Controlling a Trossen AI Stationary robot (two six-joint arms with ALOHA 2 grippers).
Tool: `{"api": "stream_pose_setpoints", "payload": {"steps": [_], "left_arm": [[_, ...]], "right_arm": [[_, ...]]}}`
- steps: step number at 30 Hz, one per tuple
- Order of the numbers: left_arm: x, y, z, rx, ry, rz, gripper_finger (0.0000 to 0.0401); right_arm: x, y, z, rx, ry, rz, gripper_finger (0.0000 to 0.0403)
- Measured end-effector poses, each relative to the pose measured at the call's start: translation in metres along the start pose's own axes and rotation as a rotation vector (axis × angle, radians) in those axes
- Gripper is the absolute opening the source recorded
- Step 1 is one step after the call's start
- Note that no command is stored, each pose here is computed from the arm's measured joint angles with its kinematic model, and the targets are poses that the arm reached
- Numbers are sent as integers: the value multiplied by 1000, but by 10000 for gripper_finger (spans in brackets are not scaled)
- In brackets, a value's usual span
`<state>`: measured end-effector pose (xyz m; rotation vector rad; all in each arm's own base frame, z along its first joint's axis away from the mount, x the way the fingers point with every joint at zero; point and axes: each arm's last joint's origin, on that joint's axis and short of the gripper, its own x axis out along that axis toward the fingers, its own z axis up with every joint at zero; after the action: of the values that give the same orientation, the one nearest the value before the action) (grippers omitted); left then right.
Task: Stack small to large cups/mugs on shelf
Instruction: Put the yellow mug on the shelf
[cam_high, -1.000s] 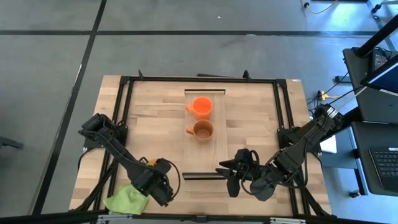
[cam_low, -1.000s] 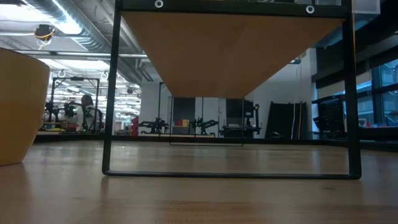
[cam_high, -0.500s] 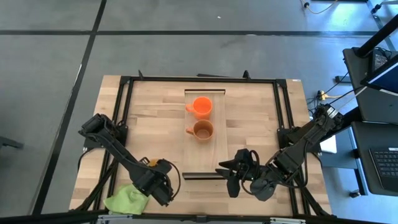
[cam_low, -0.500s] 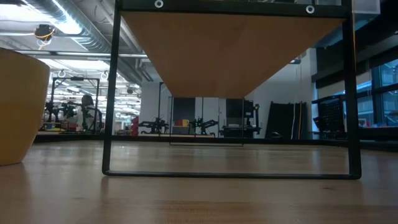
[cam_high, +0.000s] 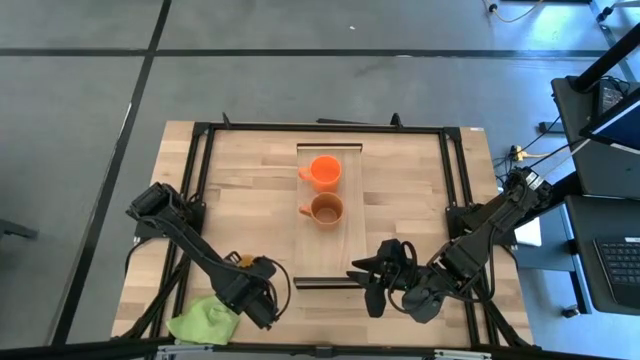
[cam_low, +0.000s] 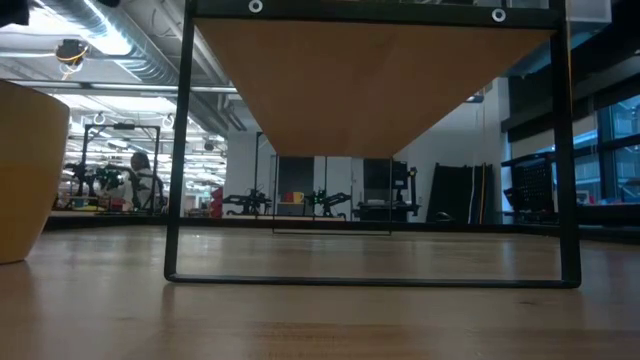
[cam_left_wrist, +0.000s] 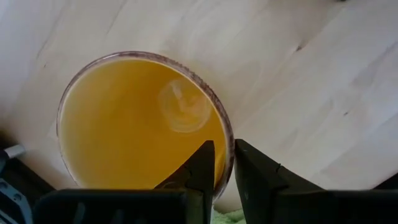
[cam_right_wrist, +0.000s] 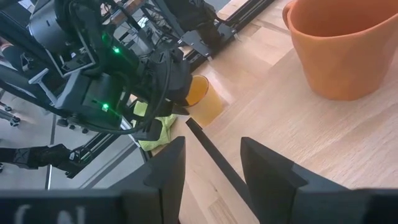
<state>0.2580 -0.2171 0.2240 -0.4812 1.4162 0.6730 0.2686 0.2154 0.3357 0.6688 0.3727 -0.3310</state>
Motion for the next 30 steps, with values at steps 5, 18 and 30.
{"api": "stream_pose_setpoints", "payload": {"steps": [5, 18, 30], "left_arm": [[0, 0, 0, 58, 1, 3, 52], [0, 2, -3, 227, 15, 25, 14], [-6, 0, -19, 468, 33, 4, 7]], "right_arm": [[0, 0, 0, -1, 0, 0, 156], [0, 0, 0, 6, -1, 0, 156], [0, -1, 0, 51, -14, -15, 156]]}}
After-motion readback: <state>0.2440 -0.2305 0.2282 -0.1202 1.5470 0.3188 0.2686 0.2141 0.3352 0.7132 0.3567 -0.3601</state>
